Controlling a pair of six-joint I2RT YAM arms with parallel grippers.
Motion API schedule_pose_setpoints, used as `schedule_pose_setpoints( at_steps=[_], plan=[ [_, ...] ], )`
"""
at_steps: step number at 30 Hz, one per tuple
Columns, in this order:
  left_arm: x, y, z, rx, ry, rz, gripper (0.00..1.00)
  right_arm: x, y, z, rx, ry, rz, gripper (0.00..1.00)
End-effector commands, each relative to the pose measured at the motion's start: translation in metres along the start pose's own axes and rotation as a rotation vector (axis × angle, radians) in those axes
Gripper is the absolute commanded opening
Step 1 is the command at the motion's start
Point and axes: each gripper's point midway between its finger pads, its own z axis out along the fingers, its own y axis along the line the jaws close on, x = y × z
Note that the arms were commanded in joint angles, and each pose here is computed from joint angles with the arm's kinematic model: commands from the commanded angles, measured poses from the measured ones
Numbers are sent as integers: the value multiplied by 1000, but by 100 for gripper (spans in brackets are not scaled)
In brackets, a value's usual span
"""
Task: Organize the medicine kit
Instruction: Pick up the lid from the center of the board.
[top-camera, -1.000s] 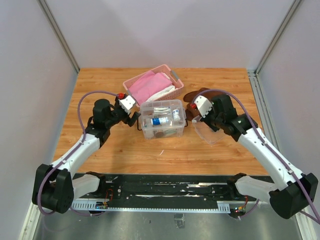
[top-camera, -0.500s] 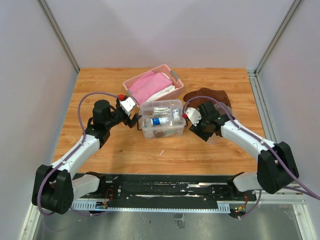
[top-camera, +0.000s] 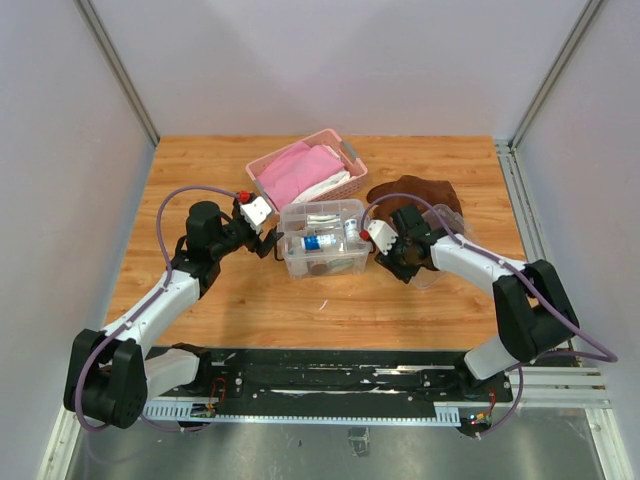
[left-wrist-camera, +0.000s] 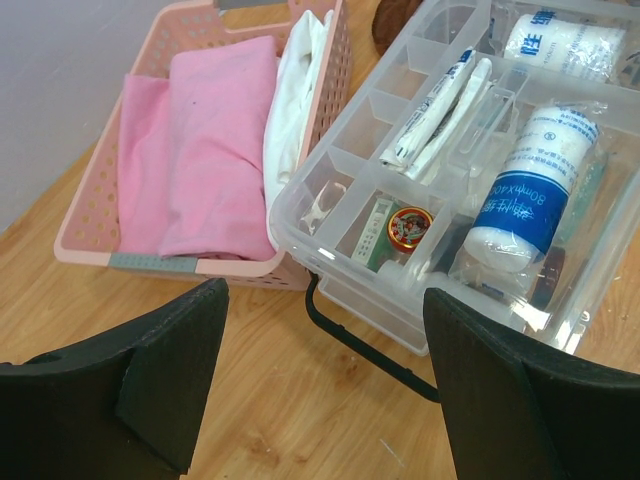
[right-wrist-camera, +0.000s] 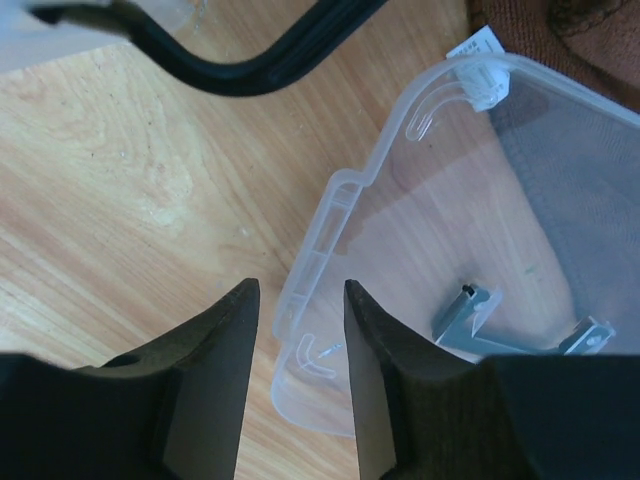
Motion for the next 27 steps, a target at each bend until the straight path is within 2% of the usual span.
schedule_pose_setpoints(
  at_steps=[1,6,10,17,27],
  plan=[
    [-5,0,-1,0,-30,22,83,5,2,10,-35,-4,1,37],
    [-6,0,-1,-2,-31,21,83,5,-1,14,-20,-11,-1,28],
    [-7,0,-2,-3,-35,21,83,8,-6,12,-2,-26,18,26],
    [-6,-1,-2,1,-33,18,83,9,-13,-2,-30,-154,74,25],
    [-4,-1,-2,-5,-28,24,83,30,-15,13,-2,-92,49,23]
  ],
)
